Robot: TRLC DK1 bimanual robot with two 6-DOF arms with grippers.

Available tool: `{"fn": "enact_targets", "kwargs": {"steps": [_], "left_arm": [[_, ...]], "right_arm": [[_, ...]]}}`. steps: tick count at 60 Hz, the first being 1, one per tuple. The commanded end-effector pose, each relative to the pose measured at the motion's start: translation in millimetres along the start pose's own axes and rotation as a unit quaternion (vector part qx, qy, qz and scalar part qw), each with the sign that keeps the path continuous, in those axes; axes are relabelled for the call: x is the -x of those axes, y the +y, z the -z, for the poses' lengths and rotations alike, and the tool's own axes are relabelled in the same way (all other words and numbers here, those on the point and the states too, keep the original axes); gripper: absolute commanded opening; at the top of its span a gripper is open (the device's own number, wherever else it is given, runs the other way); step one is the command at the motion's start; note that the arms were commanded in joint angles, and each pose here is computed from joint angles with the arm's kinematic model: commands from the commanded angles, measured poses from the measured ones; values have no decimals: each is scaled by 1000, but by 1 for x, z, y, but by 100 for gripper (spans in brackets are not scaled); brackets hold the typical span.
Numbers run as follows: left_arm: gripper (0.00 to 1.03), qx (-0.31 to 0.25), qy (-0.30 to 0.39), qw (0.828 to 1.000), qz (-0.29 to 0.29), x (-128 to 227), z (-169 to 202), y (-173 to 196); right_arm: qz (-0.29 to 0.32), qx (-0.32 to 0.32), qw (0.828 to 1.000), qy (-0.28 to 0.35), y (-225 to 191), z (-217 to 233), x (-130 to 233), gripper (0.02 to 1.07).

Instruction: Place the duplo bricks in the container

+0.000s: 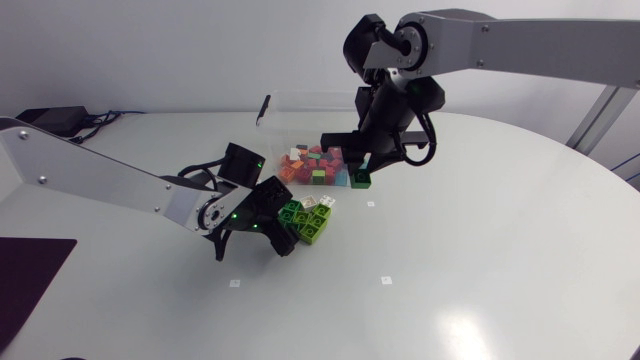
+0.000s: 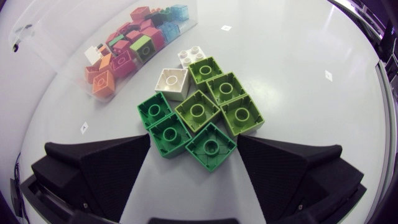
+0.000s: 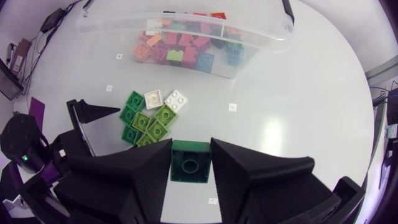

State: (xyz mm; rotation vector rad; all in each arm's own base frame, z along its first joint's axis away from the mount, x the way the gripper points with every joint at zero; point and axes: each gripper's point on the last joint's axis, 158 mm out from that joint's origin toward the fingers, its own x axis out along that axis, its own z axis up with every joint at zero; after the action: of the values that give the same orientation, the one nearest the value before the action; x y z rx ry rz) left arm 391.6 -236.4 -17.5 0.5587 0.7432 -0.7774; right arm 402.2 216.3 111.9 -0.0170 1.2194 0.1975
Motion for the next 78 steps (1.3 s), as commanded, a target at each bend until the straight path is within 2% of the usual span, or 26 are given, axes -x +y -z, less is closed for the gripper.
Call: {"fn": "enact_targets", "kwargs": {"steps": [1,8,14,19,27,41,49,59,64,67,71,73,76,78], "left_arm": [[97,9,8,1000,0,-9,2,-4],[96,6,16,1000,-4,-11,7,-6],[88,3,19,1000,-2,-11,9,-11],[80,2,21,1000,-1,-11,10,-12],[58,5,25,1000,-1,-11,12,-11],[57,5,42,999,5,-3,25,-15],[39,1,43,999,1,7,32,-12],[39,-3,40,999,-3,20,31,-10],[39,-4,38,999,-4,25,32,-11],[43,-4,38,999,-5,26,32,-10],[67,-17,37,999,-8,36,34,-7],[84,-30,33,999,-12,45,33,-3],[98,-44,34,998,-6,55,35,-1],[98,-55,35,998,8,63,38,-2]], "right_arm": [[-11,1,999,-34,-1,-18,23,34],[-13,2,999,-42,-1,-24,28,34],[-15,3,999,-49,0,-28,32,34],[-19,5,998,-57,4,-33,36,34],[-23,6,997,-67,7,-42,40,34],[-26,10,997,-74,11,-47,43,34],[-35,13,996,-85,16,-56,49,34],[-48,15,993,-104,24,-73,56,34],[-49,17,993,-103,27,-75,54,34],[-49,19,993,-101,29,-74,52,34],[-49,22,994,-96,31,-71,49,34],[-48,25,994,-93,31,-69,48,34],[-47,27,994,-92,31,-68,48,34],[-48,30,994,-93,31,-68,49,34]]}}
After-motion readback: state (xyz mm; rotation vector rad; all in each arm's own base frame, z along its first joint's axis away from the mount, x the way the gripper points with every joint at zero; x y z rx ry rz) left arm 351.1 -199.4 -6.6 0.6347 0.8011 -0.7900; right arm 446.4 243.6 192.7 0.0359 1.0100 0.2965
